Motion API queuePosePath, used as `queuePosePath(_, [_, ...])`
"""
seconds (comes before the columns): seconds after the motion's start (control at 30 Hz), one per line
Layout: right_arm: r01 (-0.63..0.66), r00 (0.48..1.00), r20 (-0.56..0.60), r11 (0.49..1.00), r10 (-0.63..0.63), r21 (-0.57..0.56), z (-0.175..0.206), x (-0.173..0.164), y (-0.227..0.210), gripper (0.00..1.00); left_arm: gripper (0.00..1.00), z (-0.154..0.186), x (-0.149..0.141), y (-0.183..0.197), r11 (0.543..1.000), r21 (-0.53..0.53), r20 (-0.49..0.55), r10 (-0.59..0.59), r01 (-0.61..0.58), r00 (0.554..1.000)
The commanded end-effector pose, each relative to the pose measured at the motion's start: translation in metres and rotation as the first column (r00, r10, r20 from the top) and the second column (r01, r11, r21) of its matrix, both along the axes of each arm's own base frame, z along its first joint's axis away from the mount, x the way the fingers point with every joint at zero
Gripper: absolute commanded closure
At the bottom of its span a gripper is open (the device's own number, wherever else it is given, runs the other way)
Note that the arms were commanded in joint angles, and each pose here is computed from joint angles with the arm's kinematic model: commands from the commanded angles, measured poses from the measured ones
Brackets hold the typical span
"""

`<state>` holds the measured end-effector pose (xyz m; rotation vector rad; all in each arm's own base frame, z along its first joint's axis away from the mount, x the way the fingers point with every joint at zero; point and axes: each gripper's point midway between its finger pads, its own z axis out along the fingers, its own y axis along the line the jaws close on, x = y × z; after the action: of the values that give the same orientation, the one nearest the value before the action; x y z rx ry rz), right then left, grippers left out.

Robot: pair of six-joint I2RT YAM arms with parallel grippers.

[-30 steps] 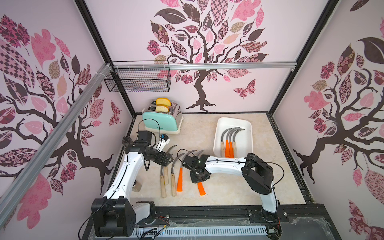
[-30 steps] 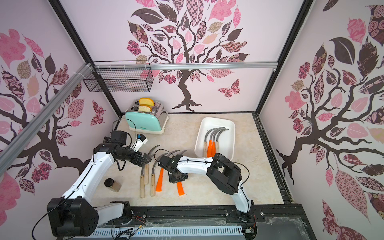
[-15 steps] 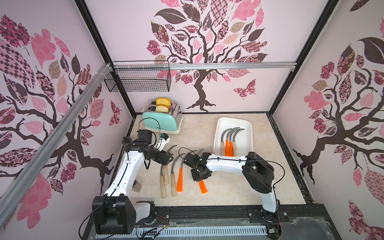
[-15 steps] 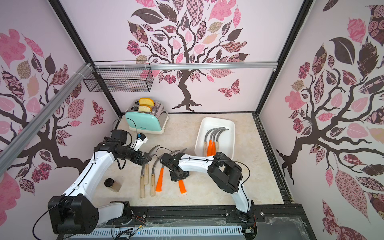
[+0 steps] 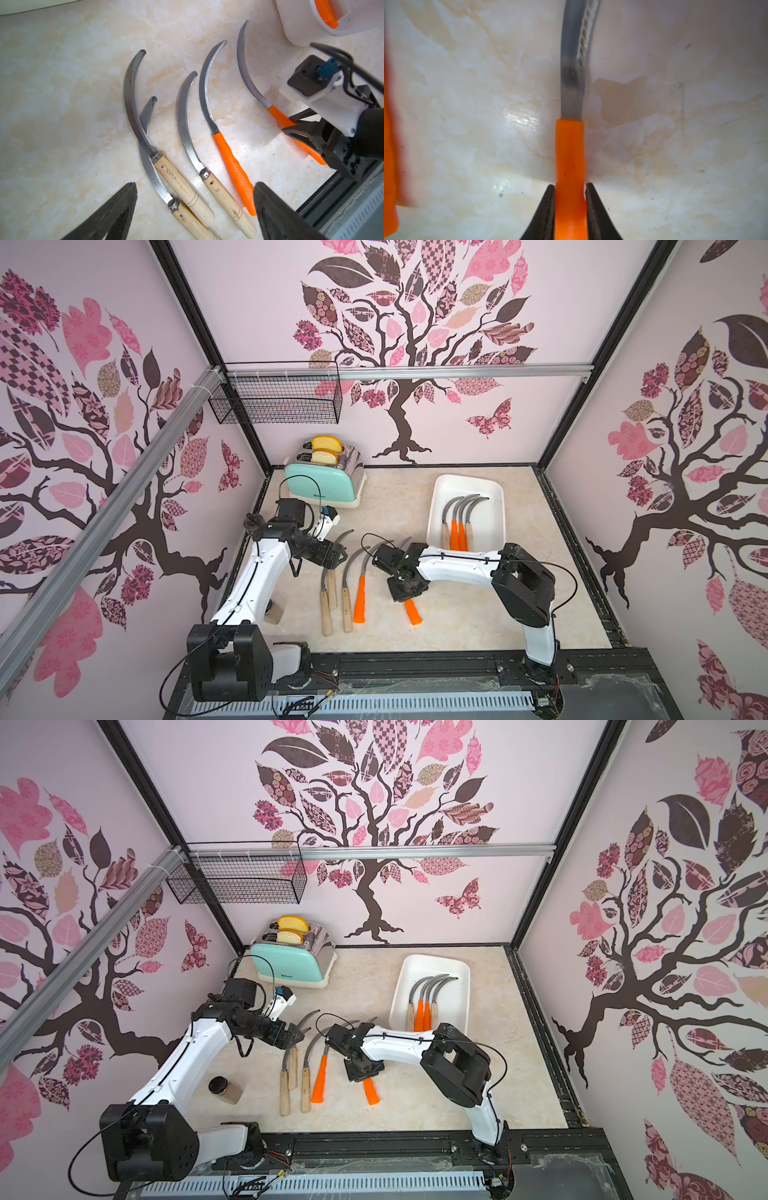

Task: Put small sickles into storage boxes
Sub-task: Pick up the sickle at the center of the board.

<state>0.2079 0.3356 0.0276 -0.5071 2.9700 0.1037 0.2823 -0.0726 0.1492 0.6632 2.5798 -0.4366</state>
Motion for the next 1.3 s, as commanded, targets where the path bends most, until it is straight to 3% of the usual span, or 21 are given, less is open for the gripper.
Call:
queuePosePath(0.0, [-0.035,0.999,-0.01,0.999,0.035,0.004,0.017,-0.003,-0.002,0.92,0.08,0.011,0.011,-0.001,1.0,-0.014,0.035,0.01,-0.009,0.999])
queuePosePath(0.6, [-0.055,0.998,-0.017,0.998,0.056,0.023,0.014,0.004,0.001,0.93,0.08,0.007,0.011,0.0,1.0,-0.01,0.027,0.014,-0.014,1.0])
queuePosePath(0.93, [-0.041,0.999,0.0,0.999,0.041,0.024,0.003,0.012,0.003,1.0,0.08,0.003,0.011,0.001,1.0,-0.005,0.02,0.009,-0.009,1.0])
queuePosePath(1.27, [-0.019,0.997,0.079,0.999,0.015,0.05,0.028,0.026,0.001,1.0,0.08,0.001,0.013,0.001,1.0,-0.006,0.017,0.012,-0.012,1.0])
